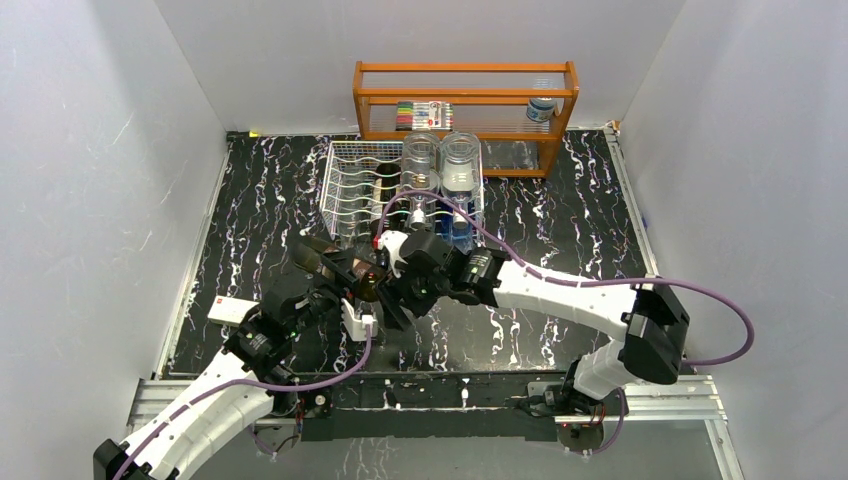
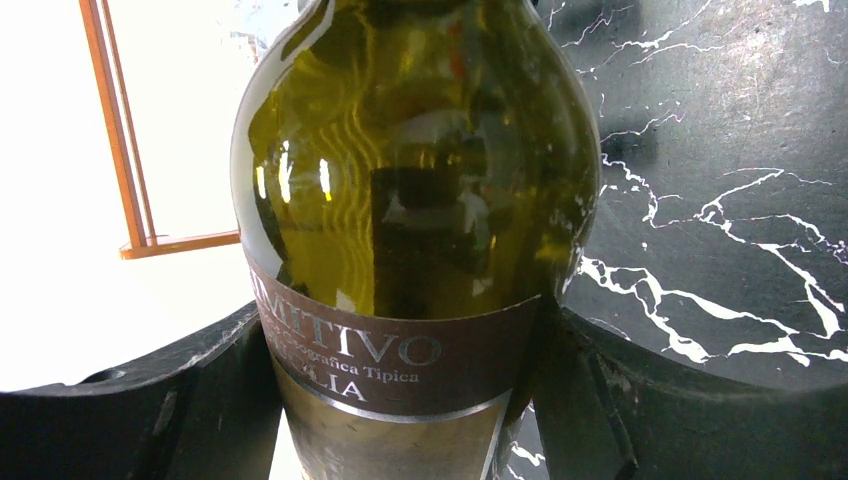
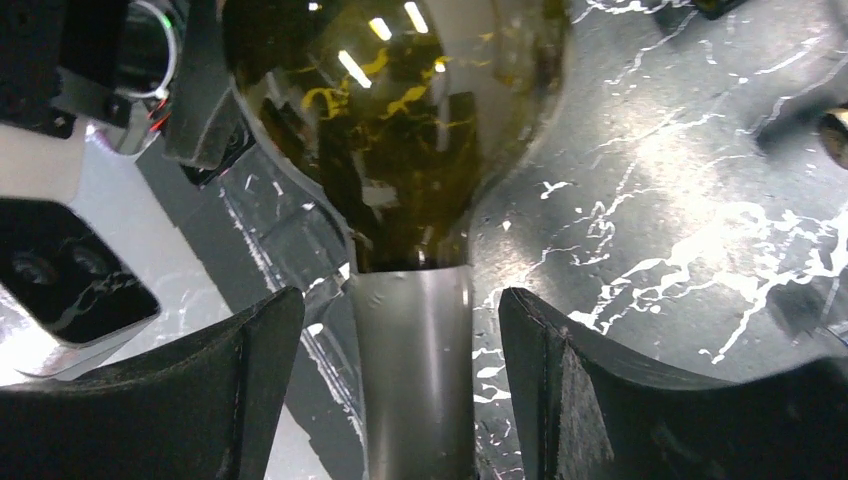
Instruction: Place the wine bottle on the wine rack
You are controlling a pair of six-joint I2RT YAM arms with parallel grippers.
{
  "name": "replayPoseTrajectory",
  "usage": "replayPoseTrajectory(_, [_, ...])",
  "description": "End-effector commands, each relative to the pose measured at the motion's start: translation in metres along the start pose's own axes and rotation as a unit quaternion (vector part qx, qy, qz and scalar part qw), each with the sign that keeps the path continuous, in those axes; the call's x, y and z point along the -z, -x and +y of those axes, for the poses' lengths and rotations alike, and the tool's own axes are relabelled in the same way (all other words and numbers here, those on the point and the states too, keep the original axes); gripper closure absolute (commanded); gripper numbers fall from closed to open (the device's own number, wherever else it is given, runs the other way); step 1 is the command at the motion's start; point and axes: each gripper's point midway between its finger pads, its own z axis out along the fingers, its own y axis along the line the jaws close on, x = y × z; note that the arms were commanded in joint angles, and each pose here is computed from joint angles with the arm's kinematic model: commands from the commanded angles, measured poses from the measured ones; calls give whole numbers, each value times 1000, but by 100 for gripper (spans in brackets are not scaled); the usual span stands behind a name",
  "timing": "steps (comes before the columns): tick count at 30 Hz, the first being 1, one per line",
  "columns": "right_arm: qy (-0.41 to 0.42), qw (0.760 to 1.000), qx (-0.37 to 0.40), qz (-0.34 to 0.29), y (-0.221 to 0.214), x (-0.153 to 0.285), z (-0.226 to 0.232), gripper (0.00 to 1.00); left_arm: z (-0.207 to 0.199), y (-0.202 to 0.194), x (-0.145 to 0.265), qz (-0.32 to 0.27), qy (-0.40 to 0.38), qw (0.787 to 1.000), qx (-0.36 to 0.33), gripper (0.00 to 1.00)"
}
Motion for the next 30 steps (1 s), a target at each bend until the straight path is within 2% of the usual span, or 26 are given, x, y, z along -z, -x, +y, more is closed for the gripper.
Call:
replayPoseTrajectory(1, [70,997,29,-35,30,5,30,19,38,16,7,-32,60,997,-40,100])
replayPoseTrajectory(9, [84,995,38,-24,32,-6,34,23,37,19,7,-39,49,997,-51,100])
replayPoseTrajectory(12, [80,996,39,-18,31,-13,32,28,38,19,6,-39,49,997,-47,100])
replayPoseTrajectory(17, [75,997,29,-5,23,-21,27,50,45,22,8,-45,53,997,-19,100])
replayPoseTrajectory(21, [78,997,30,-7,21,-19,28,83,46,24,9,-49,51,997,2,100])
replayPoseTrajectory(22, [76,997,30,-9,22,-17,28,90,46,24,8,-50,50,997,10,96])
replayPoseTrajectory(24, [72,997,32,-14,24,-12,27,100,45,24,8,-50,46,997,23,77])
replayPoseTrajectory(25, [68,997,31,-17,25,-10,26,100,44,24,8,-50,45,997,31,65])
replayPoseTrajectory(27, [65,997,32,-23,26,-5,26,100,40,24,8,-51,39,997,53,46])
replayPoseTrajectory(28, [65,997,32,-26,27,-3,26,100,38,24,8,-50,35,996,60,31])
replayPoseTrajectory(29, [65,997,33,-30,28,0,26,100,35,24,7,-49,28,996,67,8])
replayPoseTrajectory(30, [64,997,31,-33,29,3,26,100,33,23,7,-47,21,996,75,3])
